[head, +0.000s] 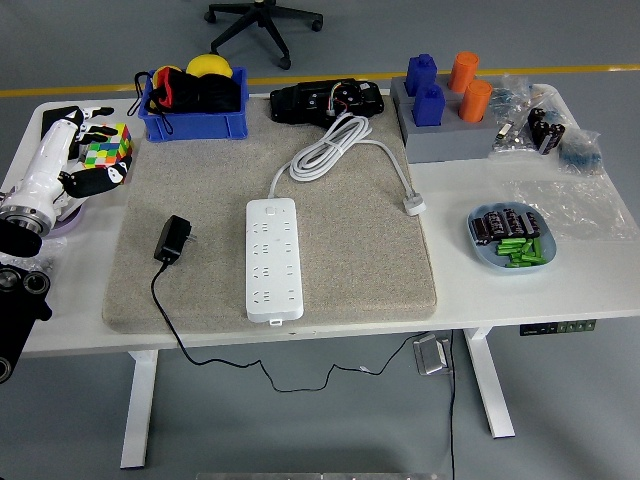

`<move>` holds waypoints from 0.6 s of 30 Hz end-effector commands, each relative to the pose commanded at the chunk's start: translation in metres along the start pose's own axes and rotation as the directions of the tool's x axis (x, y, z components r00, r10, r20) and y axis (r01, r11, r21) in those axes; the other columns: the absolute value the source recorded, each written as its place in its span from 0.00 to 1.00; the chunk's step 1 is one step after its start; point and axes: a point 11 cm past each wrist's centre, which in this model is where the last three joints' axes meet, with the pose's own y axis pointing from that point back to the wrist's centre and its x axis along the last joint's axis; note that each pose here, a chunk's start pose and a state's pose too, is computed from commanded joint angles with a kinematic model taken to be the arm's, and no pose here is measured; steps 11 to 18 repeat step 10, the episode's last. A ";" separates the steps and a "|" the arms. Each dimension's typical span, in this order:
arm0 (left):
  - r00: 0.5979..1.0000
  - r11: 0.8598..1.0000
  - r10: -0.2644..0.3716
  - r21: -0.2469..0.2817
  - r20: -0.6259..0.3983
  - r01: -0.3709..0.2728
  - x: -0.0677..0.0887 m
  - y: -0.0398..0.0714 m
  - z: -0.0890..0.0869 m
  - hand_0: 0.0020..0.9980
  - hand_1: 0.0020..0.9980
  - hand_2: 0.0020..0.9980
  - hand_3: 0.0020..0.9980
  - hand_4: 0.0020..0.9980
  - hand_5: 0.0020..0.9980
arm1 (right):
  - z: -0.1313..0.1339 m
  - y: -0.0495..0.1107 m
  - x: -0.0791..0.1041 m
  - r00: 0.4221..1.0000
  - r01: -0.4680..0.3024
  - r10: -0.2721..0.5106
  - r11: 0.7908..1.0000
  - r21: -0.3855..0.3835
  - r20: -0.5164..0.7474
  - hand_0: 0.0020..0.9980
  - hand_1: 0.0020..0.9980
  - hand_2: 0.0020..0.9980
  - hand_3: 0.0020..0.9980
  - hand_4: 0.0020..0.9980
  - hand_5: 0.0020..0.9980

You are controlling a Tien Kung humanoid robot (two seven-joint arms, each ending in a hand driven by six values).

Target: Pull the plug out,throw it away,press the button

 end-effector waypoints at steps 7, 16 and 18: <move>1.000 1.000 0.000 0.003 0.000 0.000 0.000 0.000 -0.001 0.76 0.71 0.70 0.83 0.70 0.02 | 0.000 0.000 -0.001 1.000 0.002 -0.002 1.000 -0.001 0.000 0.75 0.70 0.71 0.72 0.78 0.63; 1.000 1.000 -0.001 0.003 -0.001 0.001 0.000 0.000 -0.001 0.76 0.71 0.70 0.83 0.70 0.02 | 0.000 0.000 -0.001 1.000 0.002 -0.002 1.000 -0.001 0.000 0.75 0.70 0.71 0.72 0.78 0.63; 1.000 1.000 -0.001 0.003 -0.001 0.001 0.000 0.000 -0.001 0.76 0.71 0.70 0.83 0.70 0.02 | 0.000 0.000 -0.001 1.000 0.002 -0.002 1.000 -0.001 0.000 0.75 0.70 0.71 0.72 0.78 0.63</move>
